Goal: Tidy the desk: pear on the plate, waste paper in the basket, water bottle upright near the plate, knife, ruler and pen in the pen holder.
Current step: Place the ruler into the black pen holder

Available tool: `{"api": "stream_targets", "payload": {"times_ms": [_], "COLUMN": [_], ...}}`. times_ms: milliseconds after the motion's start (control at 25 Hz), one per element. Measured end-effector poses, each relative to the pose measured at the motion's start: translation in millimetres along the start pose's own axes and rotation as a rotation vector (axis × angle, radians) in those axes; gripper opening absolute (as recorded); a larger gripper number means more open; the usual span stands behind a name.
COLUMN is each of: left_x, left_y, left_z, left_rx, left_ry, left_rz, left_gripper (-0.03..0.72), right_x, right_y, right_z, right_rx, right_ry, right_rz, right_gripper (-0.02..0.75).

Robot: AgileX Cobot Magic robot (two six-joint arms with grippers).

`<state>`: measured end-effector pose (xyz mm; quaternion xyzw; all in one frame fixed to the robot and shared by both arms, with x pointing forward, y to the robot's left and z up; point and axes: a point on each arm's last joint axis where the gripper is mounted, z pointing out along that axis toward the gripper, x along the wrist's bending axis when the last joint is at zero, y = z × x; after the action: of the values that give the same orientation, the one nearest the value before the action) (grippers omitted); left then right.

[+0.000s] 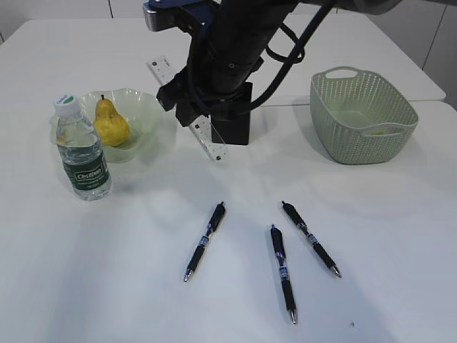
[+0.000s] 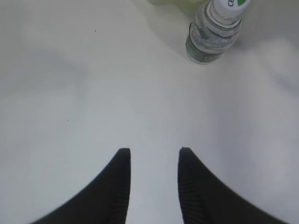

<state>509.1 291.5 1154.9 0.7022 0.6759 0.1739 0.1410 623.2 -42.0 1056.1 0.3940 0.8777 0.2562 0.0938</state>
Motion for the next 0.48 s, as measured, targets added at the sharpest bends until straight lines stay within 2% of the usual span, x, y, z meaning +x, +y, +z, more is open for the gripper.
{"api": "stream_targets", "payload": {"times_ms": [320, 480], "left_x": [0.0, 0.0], "left_y": [0.0, 0.0], "left_z": [0.0, 0.0], "left_rx": [0.0, 0.0], "left_ry": [0.0, 0.0], "left_rz": [0.0, 0.0], "left_gripper": [0.239, 0.239], "right_x": [-13.6, -19.7], "right_y": [-2.8, -1.3], "right_z": [18.6, 22.9], "right_rx": [-0.134, -0.243], "right_ry": [-0.05, -0.092], "right_rz": [0.039, 0.04], "right_gripper": [0.299, 0.299]}}
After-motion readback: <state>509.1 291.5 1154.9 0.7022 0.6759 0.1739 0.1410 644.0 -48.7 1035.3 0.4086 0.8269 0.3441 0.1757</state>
